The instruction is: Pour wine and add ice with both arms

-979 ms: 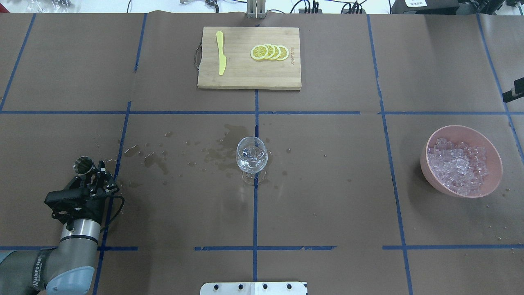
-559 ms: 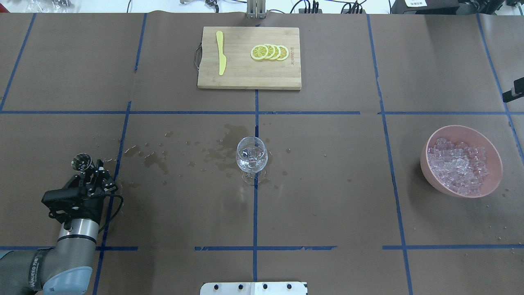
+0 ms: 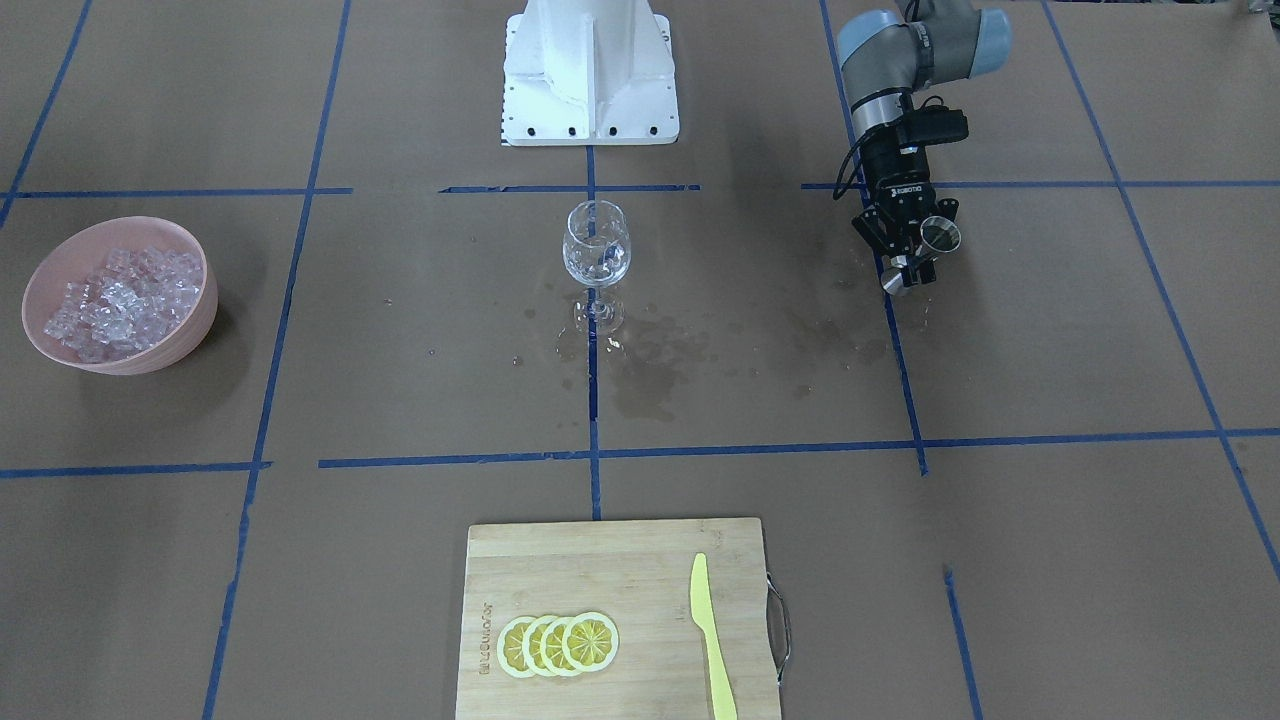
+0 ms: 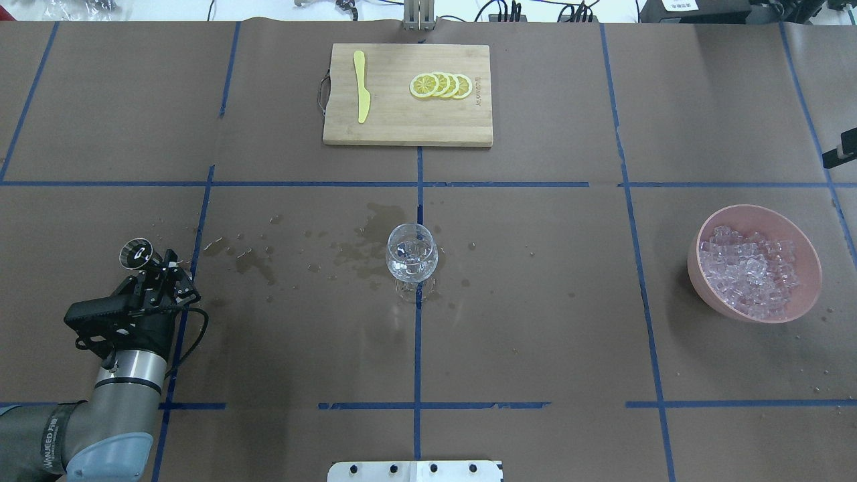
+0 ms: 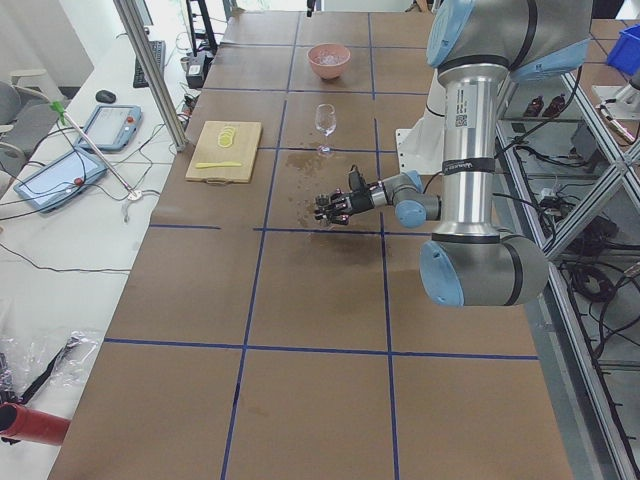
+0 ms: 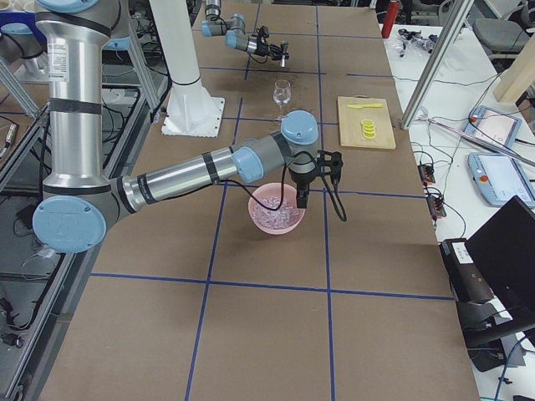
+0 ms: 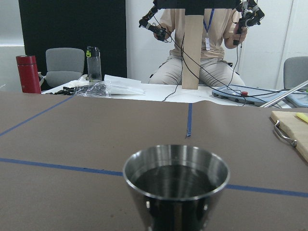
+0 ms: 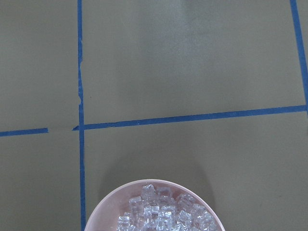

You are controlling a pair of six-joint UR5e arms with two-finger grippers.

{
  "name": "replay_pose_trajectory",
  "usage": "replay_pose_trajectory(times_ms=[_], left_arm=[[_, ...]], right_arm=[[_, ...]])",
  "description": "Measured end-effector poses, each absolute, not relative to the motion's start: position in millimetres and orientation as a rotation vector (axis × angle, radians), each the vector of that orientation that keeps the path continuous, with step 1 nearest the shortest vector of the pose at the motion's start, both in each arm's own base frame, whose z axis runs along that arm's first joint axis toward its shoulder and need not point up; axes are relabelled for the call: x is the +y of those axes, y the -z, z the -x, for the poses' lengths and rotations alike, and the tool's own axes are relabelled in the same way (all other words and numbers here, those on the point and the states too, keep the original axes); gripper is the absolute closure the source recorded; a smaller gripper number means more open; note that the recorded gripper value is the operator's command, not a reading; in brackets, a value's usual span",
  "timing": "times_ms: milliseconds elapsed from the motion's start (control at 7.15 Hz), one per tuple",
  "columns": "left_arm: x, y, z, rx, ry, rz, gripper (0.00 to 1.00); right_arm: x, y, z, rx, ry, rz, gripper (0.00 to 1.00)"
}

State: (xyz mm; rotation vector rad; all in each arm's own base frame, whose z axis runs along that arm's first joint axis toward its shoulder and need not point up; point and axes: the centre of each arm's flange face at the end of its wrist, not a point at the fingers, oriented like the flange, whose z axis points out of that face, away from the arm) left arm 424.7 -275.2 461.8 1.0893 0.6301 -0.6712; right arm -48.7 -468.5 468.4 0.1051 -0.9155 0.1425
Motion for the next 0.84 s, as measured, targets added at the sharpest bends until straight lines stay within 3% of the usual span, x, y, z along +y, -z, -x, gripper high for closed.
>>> replay_pose_trajectory(times_ms=[839], left_arm=[[-301.0,-412.3,-385.9,0.673,0.557,-1.2,1.0]], right_arm=[[-434.3,-468.7,101.8,-0.843,-0.102,-0.167,0.0]])
